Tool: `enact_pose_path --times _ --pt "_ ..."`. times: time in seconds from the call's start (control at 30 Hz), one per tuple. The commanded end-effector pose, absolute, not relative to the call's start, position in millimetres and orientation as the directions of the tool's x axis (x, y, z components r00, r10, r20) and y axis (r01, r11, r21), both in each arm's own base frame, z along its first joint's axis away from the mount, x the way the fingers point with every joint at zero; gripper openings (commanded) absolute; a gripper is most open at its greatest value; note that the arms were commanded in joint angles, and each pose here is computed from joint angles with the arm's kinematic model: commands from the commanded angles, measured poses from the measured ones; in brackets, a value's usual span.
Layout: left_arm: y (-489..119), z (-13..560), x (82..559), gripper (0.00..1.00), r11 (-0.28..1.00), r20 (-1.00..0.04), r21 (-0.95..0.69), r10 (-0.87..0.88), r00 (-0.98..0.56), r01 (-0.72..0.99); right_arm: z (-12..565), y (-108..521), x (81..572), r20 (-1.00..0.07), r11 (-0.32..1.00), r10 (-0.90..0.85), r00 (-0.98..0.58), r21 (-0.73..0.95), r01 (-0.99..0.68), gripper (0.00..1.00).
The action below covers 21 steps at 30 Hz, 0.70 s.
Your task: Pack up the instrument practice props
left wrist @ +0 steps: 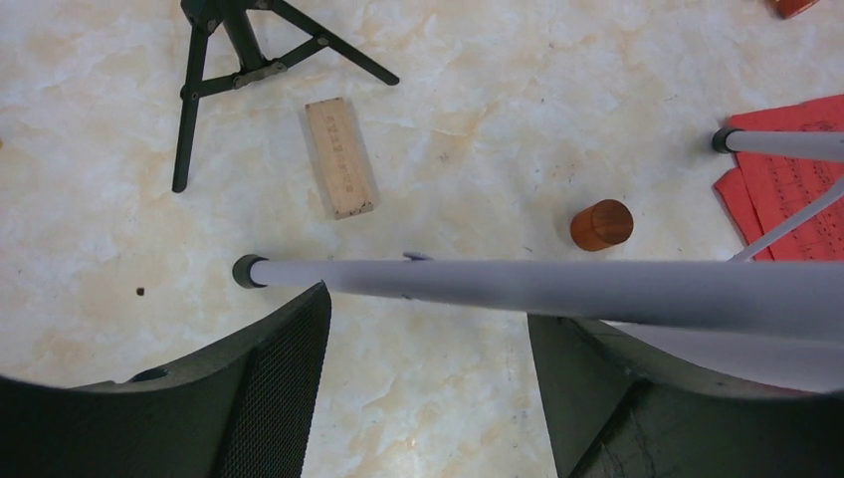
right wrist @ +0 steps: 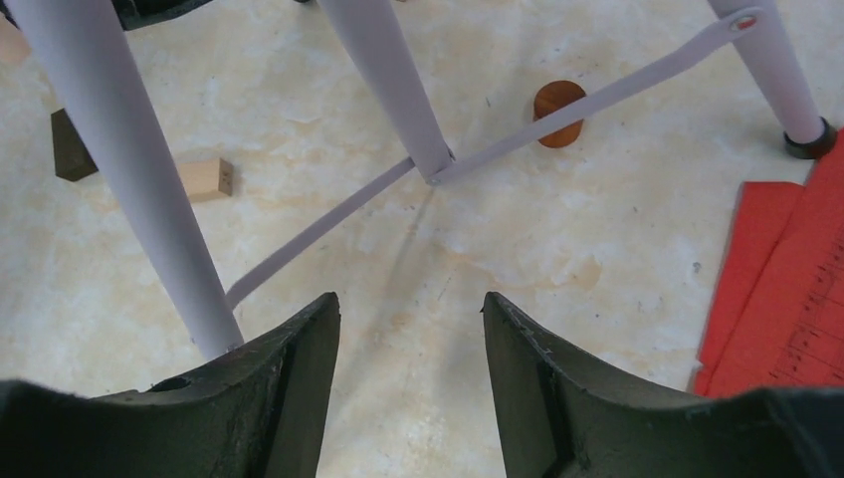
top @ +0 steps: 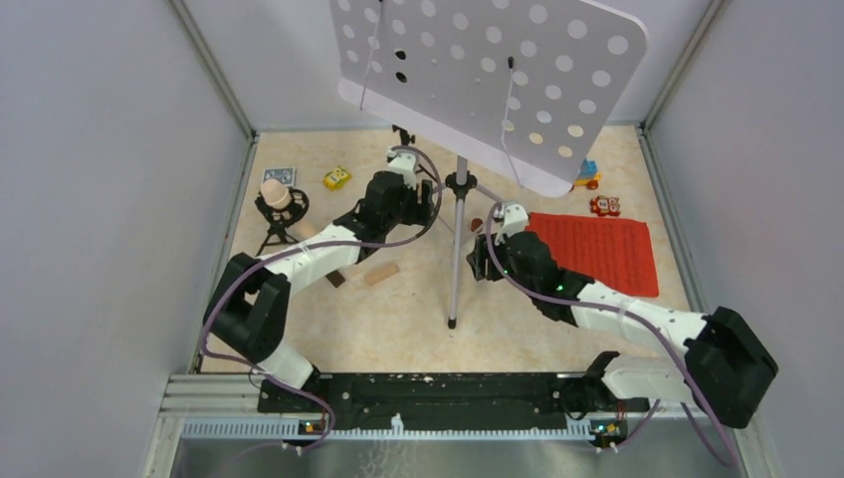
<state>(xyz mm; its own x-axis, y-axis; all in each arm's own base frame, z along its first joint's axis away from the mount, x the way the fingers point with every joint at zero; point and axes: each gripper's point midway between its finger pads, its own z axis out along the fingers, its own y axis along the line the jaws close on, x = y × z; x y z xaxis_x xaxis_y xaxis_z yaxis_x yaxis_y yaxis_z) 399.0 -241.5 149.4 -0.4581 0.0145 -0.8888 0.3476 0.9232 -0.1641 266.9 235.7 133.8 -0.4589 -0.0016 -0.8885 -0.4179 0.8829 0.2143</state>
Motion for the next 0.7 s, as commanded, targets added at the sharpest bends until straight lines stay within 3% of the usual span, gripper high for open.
enact_pose_path --times 0.0,0.47,0.67 --pt "-254 168 414 0.77 0.907 -0.903 -0.184 -0.003 -0.430 0.380 187 274 287 -0.912 0.829 0.144 -0.385 0.323 -0.456 0.55" --pt "-283 151 410 0.78 0.825 -0.878 -0.189 0.101 -0.468 0.532 202 374 229 -0.931 0.688 0.105 -0.349 0.321 -0.651 0.54" --pt "-268 152 414 0.78 0.869 -0.879 -0.170 0.079 -0.470 0.464 205 408 223 -0.930 0.644 0.087 -0.357 0.326 -0.692 0.54"
